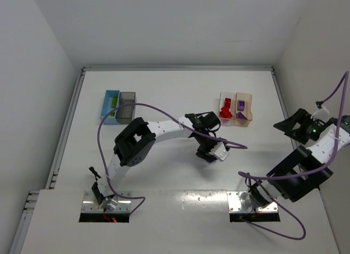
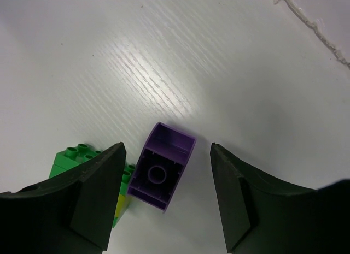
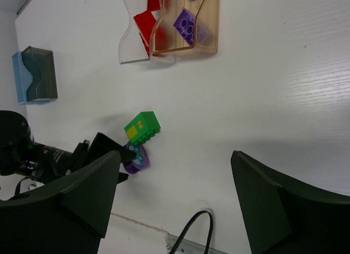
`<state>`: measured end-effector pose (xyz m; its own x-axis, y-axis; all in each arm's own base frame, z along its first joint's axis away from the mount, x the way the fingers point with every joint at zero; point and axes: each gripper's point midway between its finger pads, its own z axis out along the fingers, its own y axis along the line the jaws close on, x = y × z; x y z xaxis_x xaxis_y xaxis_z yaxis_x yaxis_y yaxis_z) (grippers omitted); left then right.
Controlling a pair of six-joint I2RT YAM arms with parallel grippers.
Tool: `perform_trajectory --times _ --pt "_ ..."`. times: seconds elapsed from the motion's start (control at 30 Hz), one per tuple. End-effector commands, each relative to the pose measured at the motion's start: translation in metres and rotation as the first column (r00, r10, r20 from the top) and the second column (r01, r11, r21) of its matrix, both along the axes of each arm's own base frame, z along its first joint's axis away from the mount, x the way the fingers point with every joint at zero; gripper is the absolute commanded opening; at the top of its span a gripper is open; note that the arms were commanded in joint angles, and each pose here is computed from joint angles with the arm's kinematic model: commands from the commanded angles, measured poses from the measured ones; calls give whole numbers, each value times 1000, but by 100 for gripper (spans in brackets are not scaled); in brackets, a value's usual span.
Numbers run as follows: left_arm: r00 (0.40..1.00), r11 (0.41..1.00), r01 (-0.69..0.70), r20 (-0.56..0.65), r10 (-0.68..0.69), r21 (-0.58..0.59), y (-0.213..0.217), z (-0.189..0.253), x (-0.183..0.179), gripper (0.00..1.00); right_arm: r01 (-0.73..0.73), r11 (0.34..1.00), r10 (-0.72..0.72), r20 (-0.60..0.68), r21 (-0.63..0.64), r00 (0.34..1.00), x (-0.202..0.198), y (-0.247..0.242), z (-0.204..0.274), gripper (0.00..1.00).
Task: Sort the legos into containers by color
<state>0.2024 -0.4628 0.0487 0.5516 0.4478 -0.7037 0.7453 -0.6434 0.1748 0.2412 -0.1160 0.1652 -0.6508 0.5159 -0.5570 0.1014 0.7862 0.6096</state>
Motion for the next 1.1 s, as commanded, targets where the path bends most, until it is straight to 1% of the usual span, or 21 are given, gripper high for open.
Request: perform_trajectory --times 0.0,0.17,0.27,0.3,0.37,0.47,0.5,0.57,0.6,0.67,0.7,0.77,0.8,0.83,0.87,0.9,0.93,0.97,1.0,1.03,1.07 --pt "998 998 62 -12 -62 -3 0 -11 -14 68 -27 998 33 89 -63 996 7 -9 22 83" --pt "998 998 62 1 -62 21 5 -21 -12 61 -20 998 25 84 -61 996 4 -13 22 83" --pt "999 998 48 -1 -48 34 4 -24 -10 48 -18 999 22 85 -49 996 3 -14 21 83" --pt "999 998 33 -2 -33 46 4 -28 -8 37 -18 999 22 85 -49 996 3 -14 21 83" --pt "1000 999 6 -11 -5 47 4 -25 -3 28 -15 999 20 84 -51 996 1 -15 20 83" --pt "999 999 -40 -25 39 -24 -5 12 -3 23 -15 998 20 85 -58 996 -2 -17 20 83" --pt "996 997 -72 -60 70 -28 -5 24 -7 23 -16 999 21 102 -49 995 -2 -16 22 83" --pt "989 986 -115 -111 102 -123 -8 68 0 22 -44 998 48 126 -41 991 -4 -8 25 83" --pt "973 976 -160 -191 131 -147 -11 85 -1 22 -54 998 58 134 -37 989 -5 -5 26 83" --pt "952 950 -227 -252 171 -212 -19 126 13 22 -62 998 65 149 -22 987 -7 -1 28 83" --pt "914 922 -318 -329 236 -220 -21 144 30 22 -67 998 68 142 -10 988 -9 2 26 83" --pt "866 871 -413 -412 285 -265 -26 179 50 22 -83 997 81 156 4 984 -11 8 28 83" --pt "803 804 -516 -493 334 -297 -31 209 73 22 -99 995 96 152 9 984 -14 13 28 83" --pt "759 758 -586 -524 388 -287 -36 207 94 22 -108 994 105 150 13 983 -16 15 28 83" --pt "731 708 -631 -547 407 -317 -41 226 112 22 -143 990 139 157 18 978 -18 25 29 83" --pt "655 654 -703 -613 442 -279 -42 233 132 22 -156 988 152 157 19 976 -18 28 29 83" --pt "606 619 -745 -642 471 -249 -52 214 155 22 -157 988 154 162 5 975 -19 29 32 83" --pt "572 596 -768 -671 472 -236 -57 215 168 22 -157 988 156 168 -9 973 -21 32 36 83" --pt "572 560 -777 -691 442 -285 -63 245 183 22 -175 983 181 184 -50 966 -20 34 41 83" --pt "517 543 -804 -737 436 -243 -70 245 189 22 -188 980 198 190 -68 962 -20 39 44 83" --pt "490 527 -816 -766 416 -236 -82 242 202 22 -206 974 222 190 -97 956 -20 45 47 83"
